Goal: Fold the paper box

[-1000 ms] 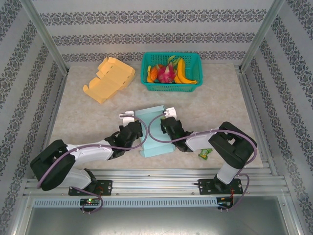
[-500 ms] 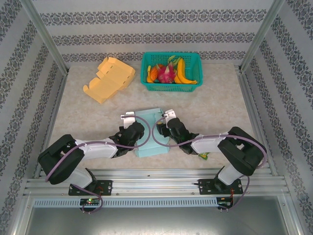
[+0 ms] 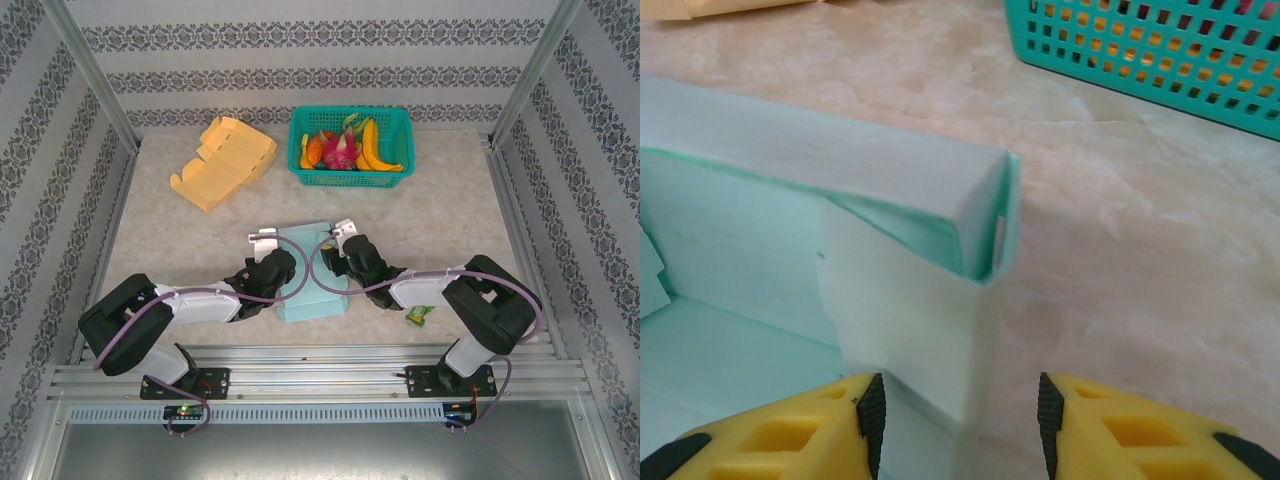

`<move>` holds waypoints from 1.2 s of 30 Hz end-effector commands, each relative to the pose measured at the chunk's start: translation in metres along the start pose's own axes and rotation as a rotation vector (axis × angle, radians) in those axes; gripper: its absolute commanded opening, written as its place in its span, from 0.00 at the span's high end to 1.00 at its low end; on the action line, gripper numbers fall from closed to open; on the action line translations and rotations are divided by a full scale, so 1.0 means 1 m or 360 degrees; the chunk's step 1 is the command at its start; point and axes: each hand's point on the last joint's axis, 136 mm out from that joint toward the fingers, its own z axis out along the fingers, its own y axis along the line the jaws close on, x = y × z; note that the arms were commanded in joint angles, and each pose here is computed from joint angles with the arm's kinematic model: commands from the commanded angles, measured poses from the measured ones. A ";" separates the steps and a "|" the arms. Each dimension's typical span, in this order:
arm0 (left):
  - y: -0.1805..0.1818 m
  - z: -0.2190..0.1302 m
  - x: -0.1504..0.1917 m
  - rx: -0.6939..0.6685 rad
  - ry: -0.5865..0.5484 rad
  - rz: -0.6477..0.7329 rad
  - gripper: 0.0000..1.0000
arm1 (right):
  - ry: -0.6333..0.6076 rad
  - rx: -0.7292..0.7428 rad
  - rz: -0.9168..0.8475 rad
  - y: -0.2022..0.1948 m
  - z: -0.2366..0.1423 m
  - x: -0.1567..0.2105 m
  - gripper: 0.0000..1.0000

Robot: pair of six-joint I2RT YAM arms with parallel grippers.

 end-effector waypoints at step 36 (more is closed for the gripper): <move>0.008 0.007 -0.006 -0.0132 -0.0032 -0.0037 1.00 | 0.0179 0.0319 -0.0044 -0.033 0.030 0.043 0.69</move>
